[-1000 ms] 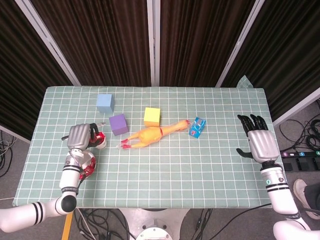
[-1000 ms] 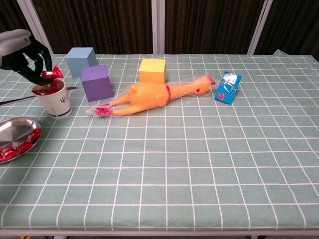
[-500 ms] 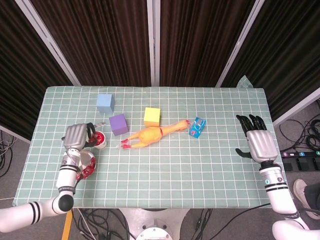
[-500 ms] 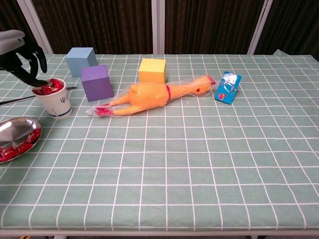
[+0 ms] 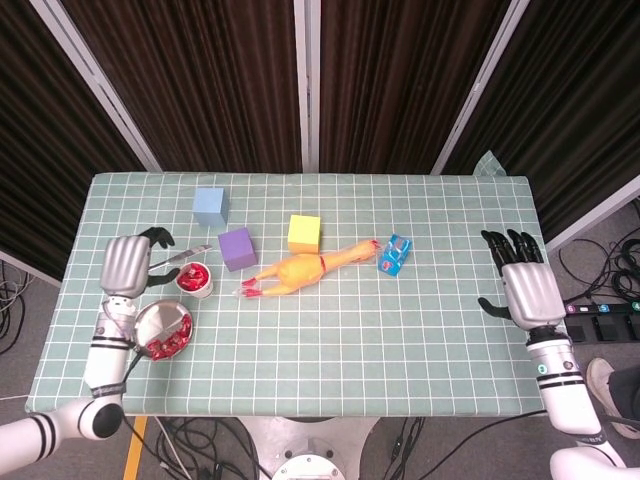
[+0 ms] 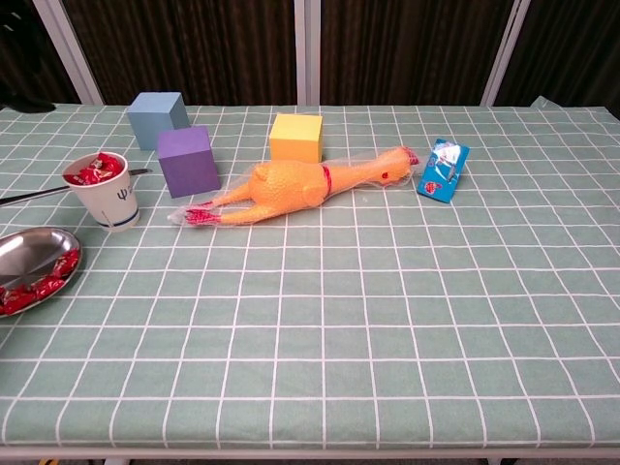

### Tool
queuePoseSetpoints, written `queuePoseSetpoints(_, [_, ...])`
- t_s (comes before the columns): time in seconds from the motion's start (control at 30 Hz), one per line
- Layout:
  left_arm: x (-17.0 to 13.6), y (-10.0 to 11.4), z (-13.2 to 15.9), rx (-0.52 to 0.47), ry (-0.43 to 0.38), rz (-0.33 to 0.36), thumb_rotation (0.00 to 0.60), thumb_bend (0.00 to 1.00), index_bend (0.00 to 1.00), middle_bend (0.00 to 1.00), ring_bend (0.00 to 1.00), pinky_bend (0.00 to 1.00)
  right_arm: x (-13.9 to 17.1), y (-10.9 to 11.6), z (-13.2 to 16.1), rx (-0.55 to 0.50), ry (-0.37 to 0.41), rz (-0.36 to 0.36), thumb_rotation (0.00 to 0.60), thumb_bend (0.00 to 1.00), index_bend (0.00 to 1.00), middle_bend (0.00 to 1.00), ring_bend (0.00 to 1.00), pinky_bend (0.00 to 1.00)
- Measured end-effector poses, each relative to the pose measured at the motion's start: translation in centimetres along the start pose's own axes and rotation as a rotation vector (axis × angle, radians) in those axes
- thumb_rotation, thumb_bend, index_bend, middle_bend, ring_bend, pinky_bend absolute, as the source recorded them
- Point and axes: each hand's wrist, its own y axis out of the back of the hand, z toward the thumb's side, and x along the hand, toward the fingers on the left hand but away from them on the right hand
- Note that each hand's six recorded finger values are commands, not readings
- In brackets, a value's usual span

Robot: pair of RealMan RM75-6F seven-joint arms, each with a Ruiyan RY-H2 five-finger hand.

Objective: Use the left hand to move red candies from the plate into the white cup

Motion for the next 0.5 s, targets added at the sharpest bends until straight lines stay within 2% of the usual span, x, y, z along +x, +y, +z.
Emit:
queuePoseSetpoints(0.07, [-1.1,-0.2,-1.7,0.036,-0.020,-0.020,0.600,0.07,0.41,0.37,0.48,0.65,0.4,0.0,-0.5,0.011,-0.009,-0.014,0.600,0.10,0.04,0.08,0.00,0.00])
queuePoseSetpoints(0.13, [-2.6,-0.3,-4.1,0.093,-0.017,-0.045,0.600,0.07,0.39,0.34,0.40,0.57,0.9,0.0,-1.0,0.022,-0.021,-0.027,0.600,0.10,0.04,0.07,0.00,0.00])
queuePoseSetpoints(0.23, [-4.6,-0.4,-6.8,0.128,0.016,-0.080,0.600,0.06,0.35,0.28,0.33,0.48,1.9,-0.5,-1.6,0.046,-0.032,-0.032,0.600,0.10,0.05,0.06,0.00,0.00])
queuePoseSetpoints(0.37, [-6.6,-0.3,-8.3,0.139,0.034,-0.109,0.600,0.04,0.32,0.23,0.27,0.38,3.1,-1.0,-2.2,0.063,-0.043,-0.036,0.600,0.10,0.04,0.04,0.00,0.00])
queuePoseSetpoints(0.5, [-7.8,0.5,-8.7,0.150,0.033,-0.096,0.600,0.03,0.31,0.23,0.26,0.35,4.2,-1.0,-2.8,0.069,-0.057,-0.052,0.600,0.10,0.04,0.04,0.00,0.00])
